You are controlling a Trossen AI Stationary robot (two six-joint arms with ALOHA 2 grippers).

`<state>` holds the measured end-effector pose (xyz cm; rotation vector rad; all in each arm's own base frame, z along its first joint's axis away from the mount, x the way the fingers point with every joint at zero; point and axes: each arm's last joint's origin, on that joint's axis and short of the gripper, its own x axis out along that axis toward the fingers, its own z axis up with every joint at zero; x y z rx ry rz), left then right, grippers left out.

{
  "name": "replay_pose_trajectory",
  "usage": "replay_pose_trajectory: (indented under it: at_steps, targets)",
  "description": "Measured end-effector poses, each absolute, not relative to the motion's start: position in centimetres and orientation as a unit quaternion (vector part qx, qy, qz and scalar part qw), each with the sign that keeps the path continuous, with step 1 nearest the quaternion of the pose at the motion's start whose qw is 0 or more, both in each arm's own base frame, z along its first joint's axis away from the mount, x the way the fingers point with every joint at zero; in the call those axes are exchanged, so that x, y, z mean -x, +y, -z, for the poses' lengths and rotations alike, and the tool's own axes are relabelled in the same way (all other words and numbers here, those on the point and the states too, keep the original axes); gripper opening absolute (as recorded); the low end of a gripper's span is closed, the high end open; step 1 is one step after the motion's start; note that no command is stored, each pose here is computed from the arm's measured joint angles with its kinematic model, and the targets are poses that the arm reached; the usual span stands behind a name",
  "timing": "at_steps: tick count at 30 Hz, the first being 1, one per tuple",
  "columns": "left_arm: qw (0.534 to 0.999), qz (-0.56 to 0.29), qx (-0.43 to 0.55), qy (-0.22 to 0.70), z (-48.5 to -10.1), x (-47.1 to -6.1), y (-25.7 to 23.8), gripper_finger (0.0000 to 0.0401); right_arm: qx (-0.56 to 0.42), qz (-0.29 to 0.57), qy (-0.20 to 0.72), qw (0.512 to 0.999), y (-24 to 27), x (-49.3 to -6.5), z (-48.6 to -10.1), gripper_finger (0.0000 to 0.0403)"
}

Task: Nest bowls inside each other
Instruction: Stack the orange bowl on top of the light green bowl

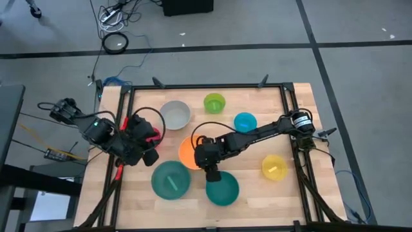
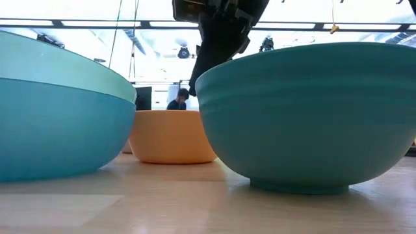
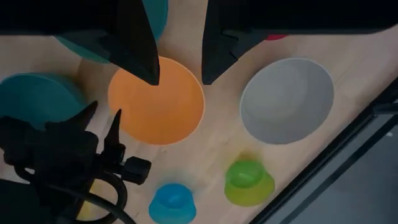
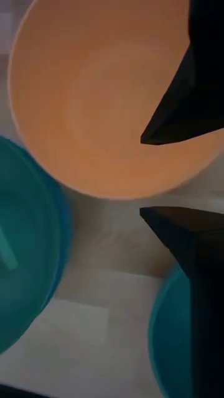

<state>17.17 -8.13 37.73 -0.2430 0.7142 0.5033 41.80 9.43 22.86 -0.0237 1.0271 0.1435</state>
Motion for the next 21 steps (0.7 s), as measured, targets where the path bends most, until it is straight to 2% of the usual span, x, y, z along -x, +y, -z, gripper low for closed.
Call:
replay_pose_trajectory:
  at_steps: [6,21]
  targets:
    - [0.901,-0.259,0.109,0.332,-37.7,-17.2,-8.1,0.0129,-0.003,-0.069,0.468,0.881,9.8,-42.1,-22.6,0.016]
    - [0.9,-0.266,0.103,0.329,-37.7,-17.2,-8.0,0.0129,-0.033,-0.048,0.433,0.9,9.8,-41.8,-19.0,0.016]
